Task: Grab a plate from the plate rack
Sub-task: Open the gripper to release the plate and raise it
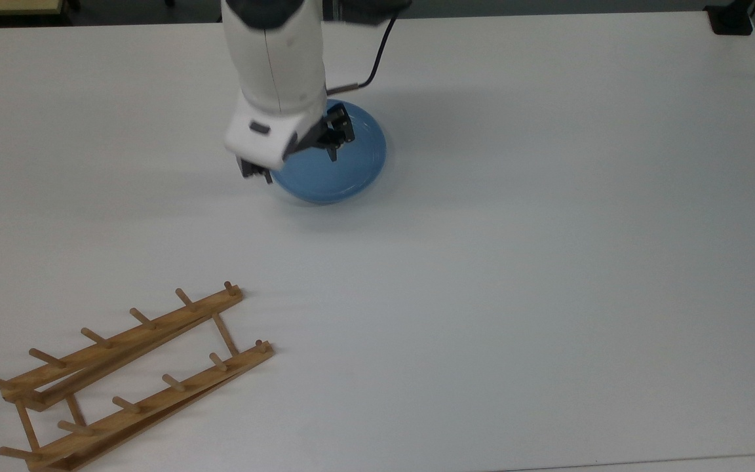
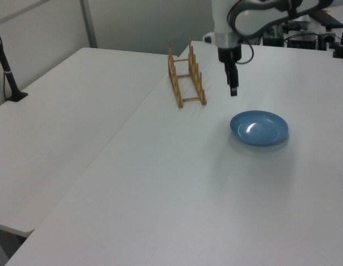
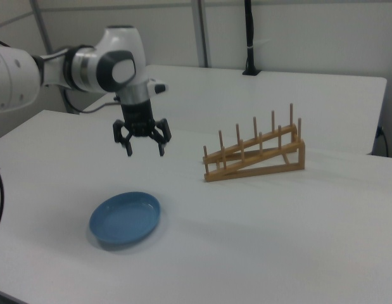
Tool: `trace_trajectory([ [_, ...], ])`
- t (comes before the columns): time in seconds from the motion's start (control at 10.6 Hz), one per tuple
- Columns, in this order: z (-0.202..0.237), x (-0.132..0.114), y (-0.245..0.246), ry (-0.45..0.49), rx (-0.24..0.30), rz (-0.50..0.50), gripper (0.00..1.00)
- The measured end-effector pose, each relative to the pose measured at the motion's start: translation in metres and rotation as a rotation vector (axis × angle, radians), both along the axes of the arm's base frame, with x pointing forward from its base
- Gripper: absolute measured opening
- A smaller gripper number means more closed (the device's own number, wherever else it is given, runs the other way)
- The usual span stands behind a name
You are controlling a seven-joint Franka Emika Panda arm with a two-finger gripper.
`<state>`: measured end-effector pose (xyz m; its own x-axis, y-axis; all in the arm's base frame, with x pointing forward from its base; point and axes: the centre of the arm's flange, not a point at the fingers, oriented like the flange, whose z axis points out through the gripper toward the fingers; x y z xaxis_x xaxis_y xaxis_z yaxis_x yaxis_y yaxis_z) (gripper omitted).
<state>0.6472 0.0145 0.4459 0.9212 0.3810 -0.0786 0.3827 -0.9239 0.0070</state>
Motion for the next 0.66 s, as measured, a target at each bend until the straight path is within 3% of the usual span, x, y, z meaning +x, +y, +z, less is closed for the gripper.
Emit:
trace_trajectory([
  [0.19,0.058,-0.015,-0.007,-0.077,-0.034,-0.176,1.00],
  [0.38,0.106,-0.037,-0.011,-0.118,-0.034,-0.324,1.00],
  [0.66,0.155,-0.074,-0.011,-0.125,-0.033,-0.440,1.00],
])
